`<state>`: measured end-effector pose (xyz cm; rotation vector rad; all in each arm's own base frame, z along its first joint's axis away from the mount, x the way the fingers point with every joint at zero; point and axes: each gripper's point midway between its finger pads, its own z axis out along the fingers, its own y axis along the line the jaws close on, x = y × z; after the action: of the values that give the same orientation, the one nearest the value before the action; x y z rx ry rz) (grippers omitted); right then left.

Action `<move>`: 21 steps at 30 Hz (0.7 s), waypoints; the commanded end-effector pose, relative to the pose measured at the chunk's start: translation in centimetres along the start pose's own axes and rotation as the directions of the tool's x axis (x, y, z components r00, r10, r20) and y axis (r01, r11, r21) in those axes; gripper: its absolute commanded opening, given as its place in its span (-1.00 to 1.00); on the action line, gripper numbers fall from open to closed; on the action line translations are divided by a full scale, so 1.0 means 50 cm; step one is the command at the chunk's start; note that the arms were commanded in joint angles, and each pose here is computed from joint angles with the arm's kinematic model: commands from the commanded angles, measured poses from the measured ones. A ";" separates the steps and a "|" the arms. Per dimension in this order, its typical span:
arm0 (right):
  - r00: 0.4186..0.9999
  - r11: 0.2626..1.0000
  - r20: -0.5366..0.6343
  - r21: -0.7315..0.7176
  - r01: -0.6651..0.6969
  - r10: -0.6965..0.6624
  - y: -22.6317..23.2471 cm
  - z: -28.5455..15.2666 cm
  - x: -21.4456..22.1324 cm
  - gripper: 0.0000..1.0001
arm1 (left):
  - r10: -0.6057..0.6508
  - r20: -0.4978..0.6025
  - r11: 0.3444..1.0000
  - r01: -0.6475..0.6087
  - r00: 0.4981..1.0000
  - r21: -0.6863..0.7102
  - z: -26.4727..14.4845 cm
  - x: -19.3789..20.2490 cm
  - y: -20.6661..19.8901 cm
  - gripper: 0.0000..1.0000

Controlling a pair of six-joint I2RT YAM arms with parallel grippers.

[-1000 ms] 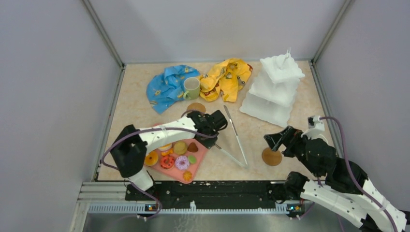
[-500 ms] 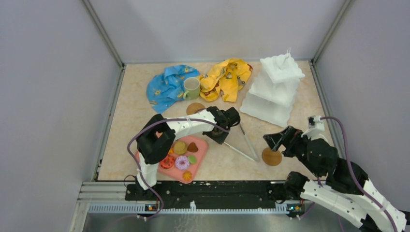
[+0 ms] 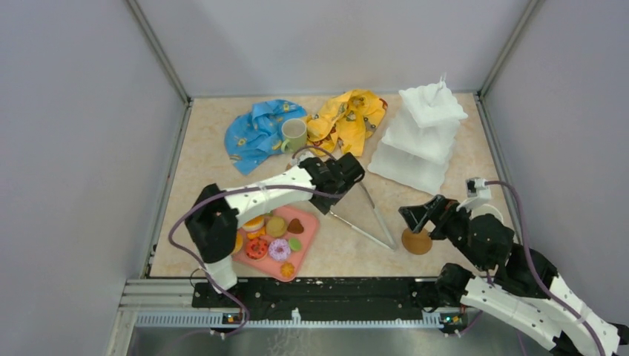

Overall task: Serve the afternoon tea
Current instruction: Place the clamp at the center of the board, then pick up the clamp from the center of the board.

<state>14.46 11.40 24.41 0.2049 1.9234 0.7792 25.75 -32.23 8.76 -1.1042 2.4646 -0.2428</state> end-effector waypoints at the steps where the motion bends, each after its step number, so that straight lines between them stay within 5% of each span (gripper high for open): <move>1: 0.993 0.994 0.087 -0.068 0.088 -0.082 0.027 0.020 -0.025 0.97 | 0.083 0.222 0.963 -0.135 0.971 0.232 -0.141 -0.135 -0.056 0.72; 5: 0.977 0.980 0.126 -0.071 0.184 -0.174 0.040 0.046 -0.034 0.97 | 0.132 0.398 0.911 -0.270 0.908 0.313 -0.229 -0.226 -0.037 0.95; 10: 0.925 0.929 0.087 0.004 0.370 -0.369 0.041 0.097 -0.028 0.98 | 0.216 0.565 0.808 -0.470 0.797 0.354 -0.315 -0.301 0.026 0.97; 14: 0.882 0.882 0.013 0.029 0.471 -0.471 0.047 0.148 -0.001 0.98 | 0.310 0.686 0.556 -0.711 0.658 0.431 -0.396 -0.301 0.063 0.98; 18: 0.824 0.825 -0.052 -0.081 0.559 -0.564 0.067 0.195 0.065 0.98 | 0.316 0.803 0.199 -0.863 0.505 0.464 -0.471 -0.255 0.115 0.98; 21: 0.795 0.799 -0.081 -0.049 0.599 -0.601 0.049 0.220 0.080 0.98 | 0.308 0.826 0.137 -0.881 0.472 0.452 -0.469 -0.247 0.156 0.98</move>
<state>20.51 18.24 19.13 -0.3700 1.9763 0.3779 19.15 -17.21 29.79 0.1389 1.7218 -0.6615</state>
